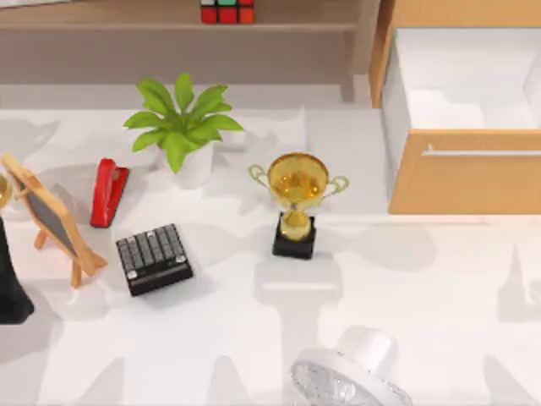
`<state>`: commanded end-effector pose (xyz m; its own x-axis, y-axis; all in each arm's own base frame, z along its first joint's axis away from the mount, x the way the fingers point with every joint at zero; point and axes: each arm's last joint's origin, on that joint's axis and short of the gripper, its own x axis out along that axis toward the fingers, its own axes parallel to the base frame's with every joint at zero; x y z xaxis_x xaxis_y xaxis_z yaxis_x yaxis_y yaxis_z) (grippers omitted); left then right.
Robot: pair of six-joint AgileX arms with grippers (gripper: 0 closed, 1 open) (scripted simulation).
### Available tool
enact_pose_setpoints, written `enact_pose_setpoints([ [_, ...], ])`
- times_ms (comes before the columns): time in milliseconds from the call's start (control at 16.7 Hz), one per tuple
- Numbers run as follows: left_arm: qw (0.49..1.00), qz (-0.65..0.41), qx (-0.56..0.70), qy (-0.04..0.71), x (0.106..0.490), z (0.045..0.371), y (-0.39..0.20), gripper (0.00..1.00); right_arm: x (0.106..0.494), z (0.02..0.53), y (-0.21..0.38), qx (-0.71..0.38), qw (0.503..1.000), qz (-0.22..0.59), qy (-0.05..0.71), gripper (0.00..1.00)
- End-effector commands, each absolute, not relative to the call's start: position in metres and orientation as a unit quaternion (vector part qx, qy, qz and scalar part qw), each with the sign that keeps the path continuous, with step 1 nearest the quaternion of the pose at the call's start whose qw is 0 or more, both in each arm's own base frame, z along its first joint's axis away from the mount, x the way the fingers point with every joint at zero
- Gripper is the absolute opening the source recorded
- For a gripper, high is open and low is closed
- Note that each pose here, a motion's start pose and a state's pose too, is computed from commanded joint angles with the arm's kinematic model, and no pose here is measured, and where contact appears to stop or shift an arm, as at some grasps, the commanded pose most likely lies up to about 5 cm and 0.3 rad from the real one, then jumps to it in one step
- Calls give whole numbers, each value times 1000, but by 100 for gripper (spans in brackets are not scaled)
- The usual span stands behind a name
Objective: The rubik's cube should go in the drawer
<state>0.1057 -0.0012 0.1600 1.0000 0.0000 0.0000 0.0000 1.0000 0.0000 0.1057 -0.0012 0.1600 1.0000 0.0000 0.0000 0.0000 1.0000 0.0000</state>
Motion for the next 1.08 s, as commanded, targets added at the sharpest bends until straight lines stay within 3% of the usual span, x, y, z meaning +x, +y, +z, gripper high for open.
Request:
enact_pose_setpoints([
  [300,1000,0,0,0,106,160,-1,100,107,175,1,0,1000,0,-6,100],
  [600,1000,0,0,0,106,160,-1,100,126,241,13,4,1000,-1,-21,100],
  [840,1000,0,0,0,106,160,-1,100,179,302,43,10,1000,0,-25,100],
  [1080,1000,0,0,0,106,160,-1,100,259,333,109,14,1000,2,-22,100],
])
